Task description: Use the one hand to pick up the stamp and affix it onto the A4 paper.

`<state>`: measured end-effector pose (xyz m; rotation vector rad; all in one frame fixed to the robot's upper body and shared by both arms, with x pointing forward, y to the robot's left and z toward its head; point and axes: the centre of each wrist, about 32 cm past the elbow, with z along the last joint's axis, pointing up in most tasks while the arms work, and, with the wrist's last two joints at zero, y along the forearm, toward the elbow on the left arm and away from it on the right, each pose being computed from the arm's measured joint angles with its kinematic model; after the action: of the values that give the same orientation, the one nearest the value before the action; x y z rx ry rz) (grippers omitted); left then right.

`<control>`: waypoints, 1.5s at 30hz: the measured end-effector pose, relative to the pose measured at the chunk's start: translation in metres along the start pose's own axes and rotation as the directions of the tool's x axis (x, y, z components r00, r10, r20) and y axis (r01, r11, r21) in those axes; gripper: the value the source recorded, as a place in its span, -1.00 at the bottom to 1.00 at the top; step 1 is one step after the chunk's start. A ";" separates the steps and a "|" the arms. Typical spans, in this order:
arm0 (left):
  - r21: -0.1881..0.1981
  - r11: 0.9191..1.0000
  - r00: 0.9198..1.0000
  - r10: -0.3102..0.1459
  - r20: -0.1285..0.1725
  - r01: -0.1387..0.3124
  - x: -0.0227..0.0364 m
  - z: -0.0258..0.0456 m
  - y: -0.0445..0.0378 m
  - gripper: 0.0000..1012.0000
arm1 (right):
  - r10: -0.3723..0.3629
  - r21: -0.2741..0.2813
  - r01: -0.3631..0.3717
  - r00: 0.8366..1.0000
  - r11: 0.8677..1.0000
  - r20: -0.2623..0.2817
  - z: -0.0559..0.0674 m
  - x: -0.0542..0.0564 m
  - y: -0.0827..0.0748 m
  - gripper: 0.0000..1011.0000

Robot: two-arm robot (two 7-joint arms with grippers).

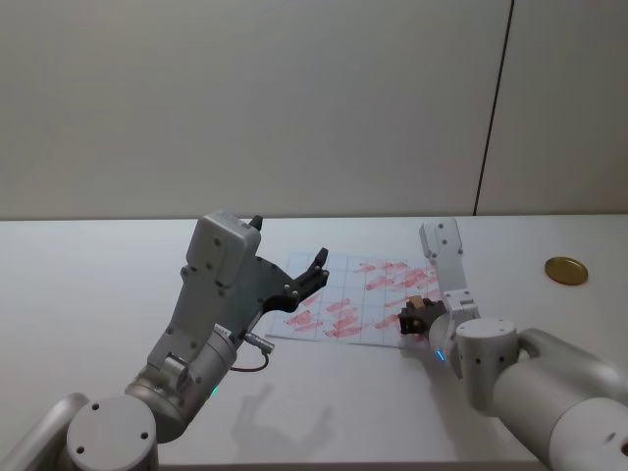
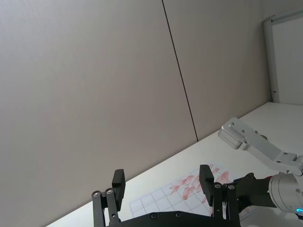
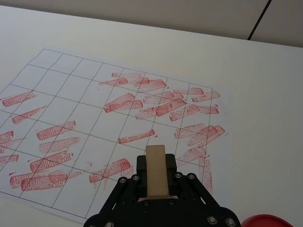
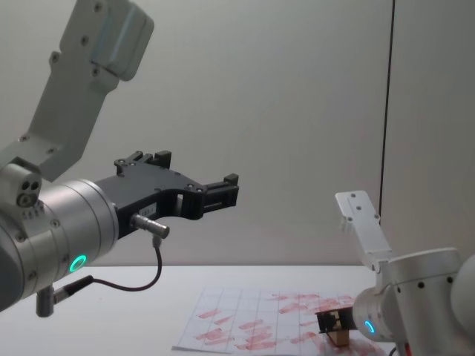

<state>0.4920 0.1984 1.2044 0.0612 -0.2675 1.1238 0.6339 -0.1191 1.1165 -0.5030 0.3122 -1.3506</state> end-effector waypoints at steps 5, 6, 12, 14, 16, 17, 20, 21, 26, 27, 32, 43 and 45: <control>0.000 1.000 1.000 0.000 0.000 0.000 0.0000 0.0000 0.0000 0.96 | -0.002 -0.001 0.002 1.000 1.000 -0.007 -0.001 0.001 0.000 -0.56; 0.000 1.000 1.000 0.000 0.000 0.000 0.0000 0.0000 0.0000 0.96 | -0.002 -0.001 0.002 1.000 1.000 -0.009 -0.001 0.001 0.000 -0.56; 0.000 1.000 1.000 0.000 0.000 0.000 0.0000 0.0000 0.0000 0.96 | -0.005 -0.002 0.005 1.000 1.000 -0.017 -0.002 0.002 0.000 -0.56; 0.000 1.000 1.000 0.000 0.000 0.000 0.0000 0.0000 0.0000 0.96 | -0.005 -0.002 0.005 1.000 1.000 -0.019 -0.003 0.002 0.000 -0.56; 0.000 1.000 1.000 0.000 0.000 0.000 0.0000 0.0000 0.0000 0.96 | -0.006 -0.002 0.006 1.000 1.000 -0.021 -0.003 0.002 0.000 -0.56; 0.000 1.000 1.000 0.000 0.000 0.000 0.0000 0.0000 0.0000 0.96 | -0.006 -0.002 0.006 1.000 1.000 -0.021 -0.003 0.002 0.000 -0.56; 0.000 1.000 1.000 0.000 0.000 0.000 0.0000 0.0000 0.0000 0.96 | -0.004 0.001 0.004 1.000 1.000 -0.023 -0.004 0.003 0.000 -0.56; 0.000 1.000 1.000 0.000 0.000 0.000 0.0000 0.0000 0.0000 0.96 | -0.003 0.003 0.003 1.000 1.000 -0.023 -0.004 0.003 0.000 -0.56; 0.000 1.000 1.000 0.000 0.000 0.000 0.0000 0.0000 0.0000 0.96 | 0.001 0.020 -0.001 1.000 1.000 -0.018 -0.003 0.002 0.000 -0.56; 0.000 1.000 1.000 0.000 0.000 0.000 0.0000 0.0000 0.0000 0.96 | 0.002 0.023 -0.001 1.000 1.000 -0.017 -0.002 0.002 0.000 -0.56; 0.000 1.000 1.000 0.000 0.000 0.000 0.0000 0.0000 0.0000 0.96 | 0.006 0.054 -0.005 1.000 0.999 -0.013 0.005 0.001 0.000 -0.56; 0.000 1.000 1.000 0.000 0.000 0.000 0.0000 0.0000 0.0000 0.96 | 0.034 0.200 -0.029 0.999 0.979 -0.020 0.048 -0.005 -0.010 -0.56; 0.000 1.000 1.000 0.000 0.000 0.000 0.0000 0.0000 0.0000 0.96 | 0.038 0.222 -0.032 0.999 0.974 -0.024 0.055 -0.006 -0.016 -0.56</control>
<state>0.4920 0.1984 1.2044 0.0612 -0.2676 1.1238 0.6463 -0.1067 1.1715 -0.2902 0.1893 -1.3400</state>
